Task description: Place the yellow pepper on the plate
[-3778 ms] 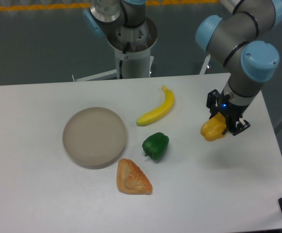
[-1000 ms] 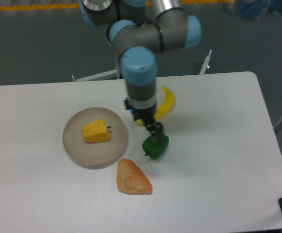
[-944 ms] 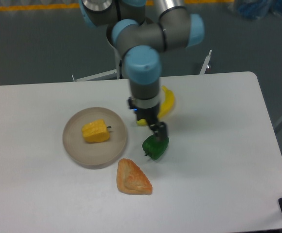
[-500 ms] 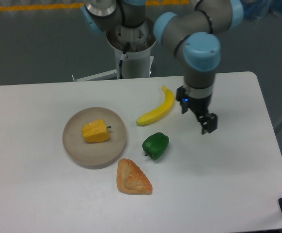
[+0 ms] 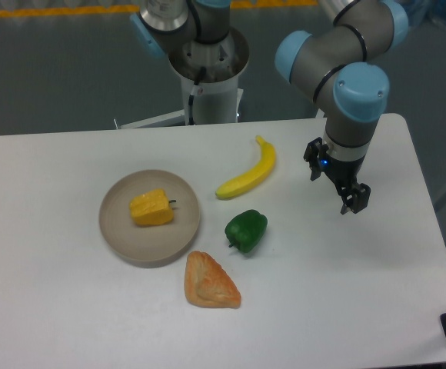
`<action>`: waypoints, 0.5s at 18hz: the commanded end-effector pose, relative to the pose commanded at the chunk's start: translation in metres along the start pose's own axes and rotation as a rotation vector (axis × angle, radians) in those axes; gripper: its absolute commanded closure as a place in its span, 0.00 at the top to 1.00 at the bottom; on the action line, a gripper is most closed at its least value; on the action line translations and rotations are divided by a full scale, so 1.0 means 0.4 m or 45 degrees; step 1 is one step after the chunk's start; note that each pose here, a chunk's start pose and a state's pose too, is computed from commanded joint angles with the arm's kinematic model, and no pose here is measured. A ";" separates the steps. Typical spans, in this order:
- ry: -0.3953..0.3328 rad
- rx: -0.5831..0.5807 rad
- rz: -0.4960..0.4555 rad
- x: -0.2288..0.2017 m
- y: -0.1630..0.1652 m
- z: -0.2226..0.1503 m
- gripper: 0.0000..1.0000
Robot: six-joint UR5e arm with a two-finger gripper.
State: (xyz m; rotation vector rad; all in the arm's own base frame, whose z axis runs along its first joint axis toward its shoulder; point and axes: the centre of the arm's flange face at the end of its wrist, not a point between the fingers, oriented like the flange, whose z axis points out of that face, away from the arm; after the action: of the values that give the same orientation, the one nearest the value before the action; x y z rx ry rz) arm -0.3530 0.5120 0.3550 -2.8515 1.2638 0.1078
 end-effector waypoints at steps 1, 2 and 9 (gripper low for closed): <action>-0.004 -0.002 0.000 -0.008 0.001 -0.004 1.00; 0.017 0.000 0.002 -0.017 -0.001 0.005 1.00; 0.062 0.006 0.010 -0.038 -0.006 0.006 1.00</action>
State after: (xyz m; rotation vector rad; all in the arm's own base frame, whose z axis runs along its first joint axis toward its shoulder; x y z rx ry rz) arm -0.3612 0.5249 0.3537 -2.8627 1.2821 0.0357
